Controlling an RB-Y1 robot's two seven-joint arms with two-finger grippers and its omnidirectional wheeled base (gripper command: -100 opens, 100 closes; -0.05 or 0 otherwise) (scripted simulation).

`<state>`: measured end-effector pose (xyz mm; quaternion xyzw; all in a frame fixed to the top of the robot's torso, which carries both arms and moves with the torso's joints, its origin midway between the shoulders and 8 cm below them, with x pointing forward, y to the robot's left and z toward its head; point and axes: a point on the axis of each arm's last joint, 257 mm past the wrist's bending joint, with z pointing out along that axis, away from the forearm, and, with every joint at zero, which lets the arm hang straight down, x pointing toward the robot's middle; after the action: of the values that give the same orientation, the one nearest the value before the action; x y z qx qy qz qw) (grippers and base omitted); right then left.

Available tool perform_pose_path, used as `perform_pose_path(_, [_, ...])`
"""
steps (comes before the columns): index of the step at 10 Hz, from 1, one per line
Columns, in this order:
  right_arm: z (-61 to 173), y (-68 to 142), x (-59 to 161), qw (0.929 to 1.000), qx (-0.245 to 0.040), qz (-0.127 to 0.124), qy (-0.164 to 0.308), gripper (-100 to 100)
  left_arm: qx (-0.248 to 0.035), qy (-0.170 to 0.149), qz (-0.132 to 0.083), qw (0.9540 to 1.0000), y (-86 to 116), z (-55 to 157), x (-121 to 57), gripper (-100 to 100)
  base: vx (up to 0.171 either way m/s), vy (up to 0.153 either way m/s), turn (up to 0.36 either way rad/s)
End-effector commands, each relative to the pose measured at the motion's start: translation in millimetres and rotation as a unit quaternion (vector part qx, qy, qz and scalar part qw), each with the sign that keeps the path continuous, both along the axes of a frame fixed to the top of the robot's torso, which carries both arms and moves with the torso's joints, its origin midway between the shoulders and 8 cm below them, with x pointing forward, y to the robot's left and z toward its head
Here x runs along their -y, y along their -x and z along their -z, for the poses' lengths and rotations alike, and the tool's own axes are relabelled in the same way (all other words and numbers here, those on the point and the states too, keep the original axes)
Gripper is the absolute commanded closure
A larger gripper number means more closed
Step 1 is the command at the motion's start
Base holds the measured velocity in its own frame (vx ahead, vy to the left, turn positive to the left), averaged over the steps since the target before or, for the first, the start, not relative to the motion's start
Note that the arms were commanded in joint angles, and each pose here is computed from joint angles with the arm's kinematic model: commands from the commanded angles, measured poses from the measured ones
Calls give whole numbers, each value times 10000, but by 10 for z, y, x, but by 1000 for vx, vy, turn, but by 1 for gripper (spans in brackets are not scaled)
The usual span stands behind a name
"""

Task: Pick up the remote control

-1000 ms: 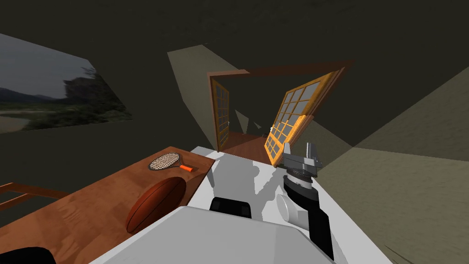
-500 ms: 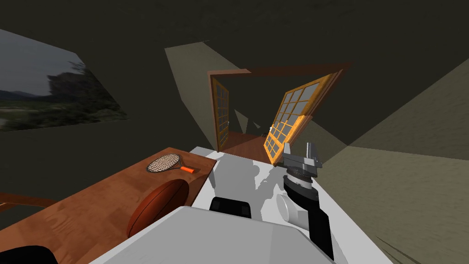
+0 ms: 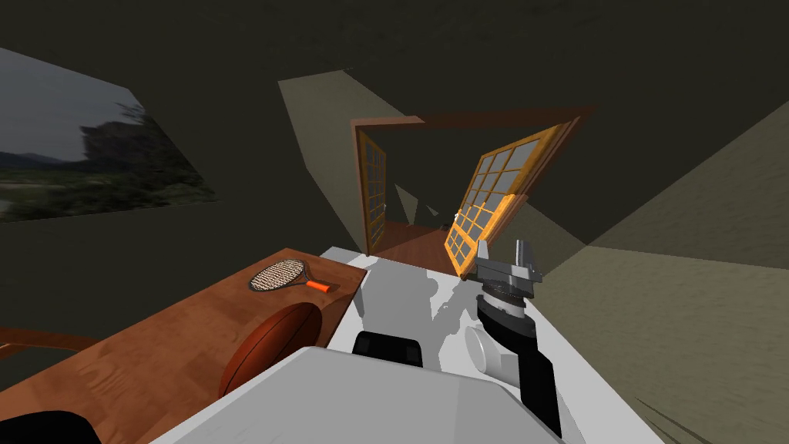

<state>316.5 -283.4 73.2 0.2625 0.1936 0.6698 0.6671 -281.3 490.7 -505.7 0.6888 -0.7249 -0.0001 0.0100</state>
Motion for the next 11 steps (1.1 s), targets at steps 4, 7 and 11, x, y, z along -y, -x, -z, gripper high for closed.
perform_pose_path(4, [0,0,0,10000,0,0,0,0,-6,1,4,10000,6,-3,0,100,0,1,2])
perform_pose_path(7, [0,0,0,10000,0,0,0,0,3,-3,1,10000,1,-120,-106,100,1,-17,1])
perform_pose_path(11, [0,0,0,10000,0,0,0,0,3,-4,5,10000,-5,-178,-176,0,-5,-44,4])
